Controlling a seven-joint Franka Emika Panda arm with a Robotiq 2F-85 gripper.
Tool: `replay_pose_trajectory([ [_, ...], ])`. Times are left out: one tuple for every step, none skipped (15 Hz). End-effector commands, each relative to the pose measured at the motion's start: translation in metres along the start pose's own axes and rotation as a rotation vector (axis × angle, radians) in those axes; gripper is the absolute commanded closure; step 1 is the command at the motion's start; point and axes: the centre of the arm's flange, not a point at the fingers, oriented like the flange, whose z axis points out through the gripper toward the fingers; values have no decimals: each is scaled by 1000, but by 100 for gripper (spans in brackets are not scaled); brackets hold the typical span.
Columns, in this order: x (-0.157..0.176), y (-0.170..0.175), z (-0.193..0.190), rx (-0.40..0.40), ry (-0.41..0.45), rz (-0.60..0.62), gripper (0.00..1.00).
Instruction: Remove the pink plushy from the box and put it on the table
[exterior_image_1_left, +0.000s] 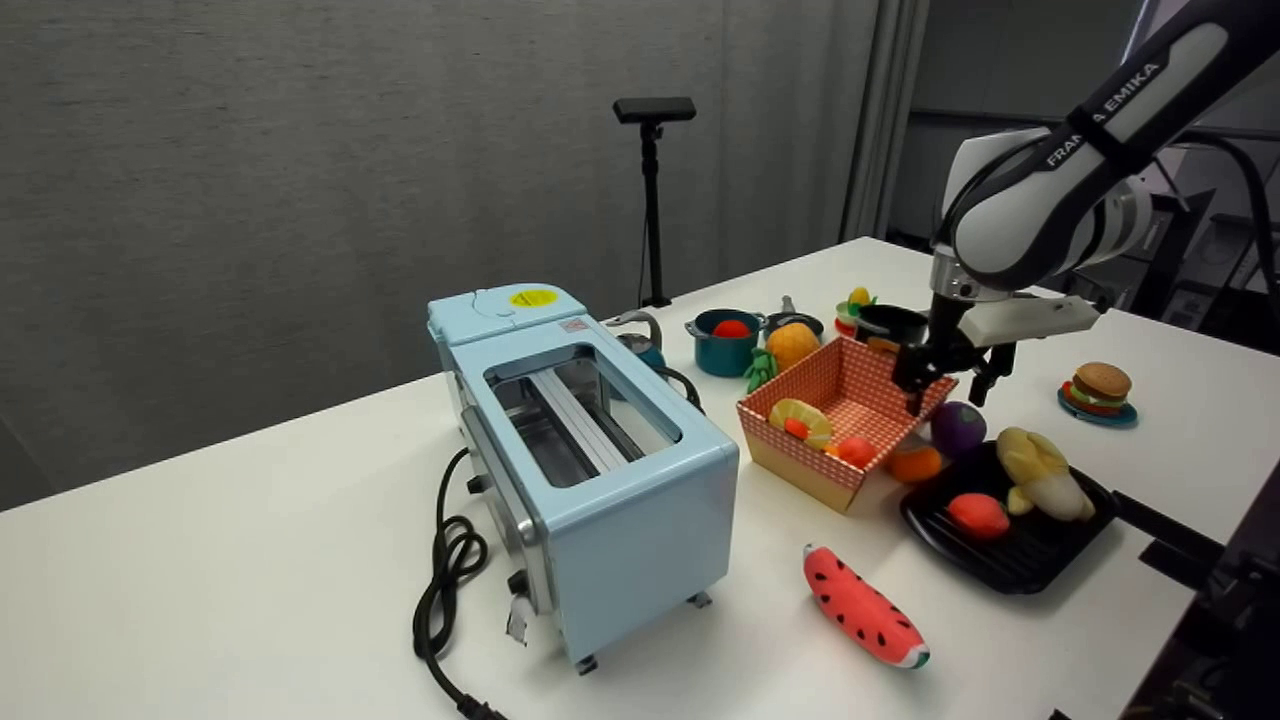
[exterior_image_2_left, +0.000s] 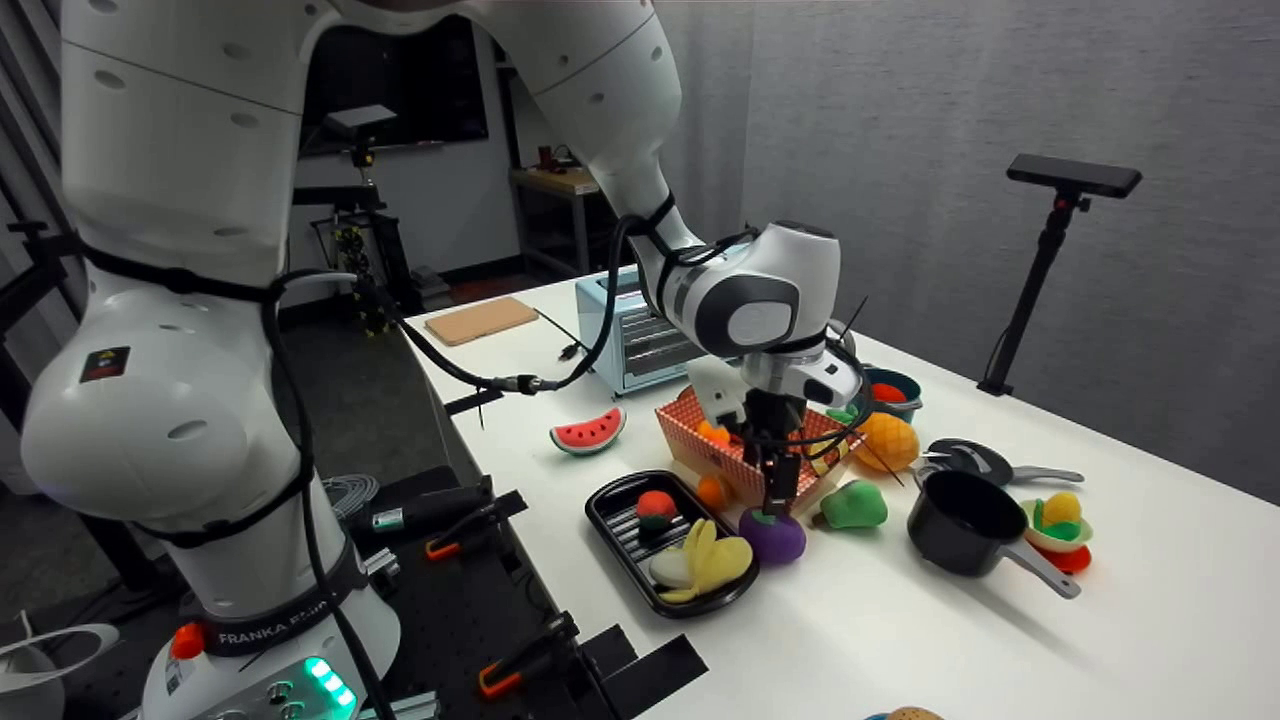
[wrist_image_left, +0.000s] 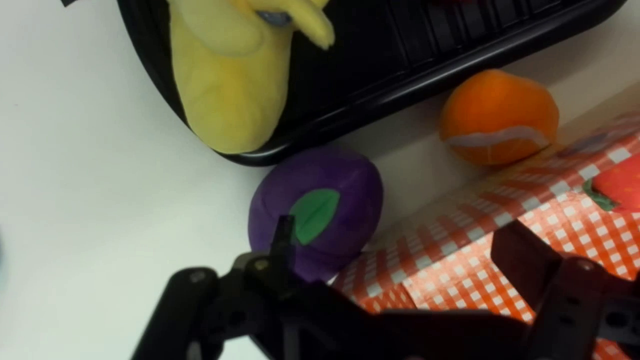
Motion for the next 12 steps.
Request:
replay_pose_trajectory([
  [-10, -17, -22, 10, 33, -25, 0],
  [-11, -22, -26, 10, 36, -31, 0],
  [-11, -28, -31, 9, 39, -38, 0],
  [-11, -34, -35, 11, 41, -48, 0],
  [-11, -40, -40, 16, 45, -59, 0],
  [-11, -45, -45, 22, 50, -70, 0],
  [-10, -49, -48, 27, 56, -79, 0],
  [-9, -53, -51, 30, 63, -88, 0],
  [-7, -55, -53, 31, 67, -98, 0],
  [-4, -57, -53, 30, 67, -102, 0],
  [1, -59, -52, 31, 62, -109, 0],
  [6, -61, -50, 27, 61, -110, 0],
])
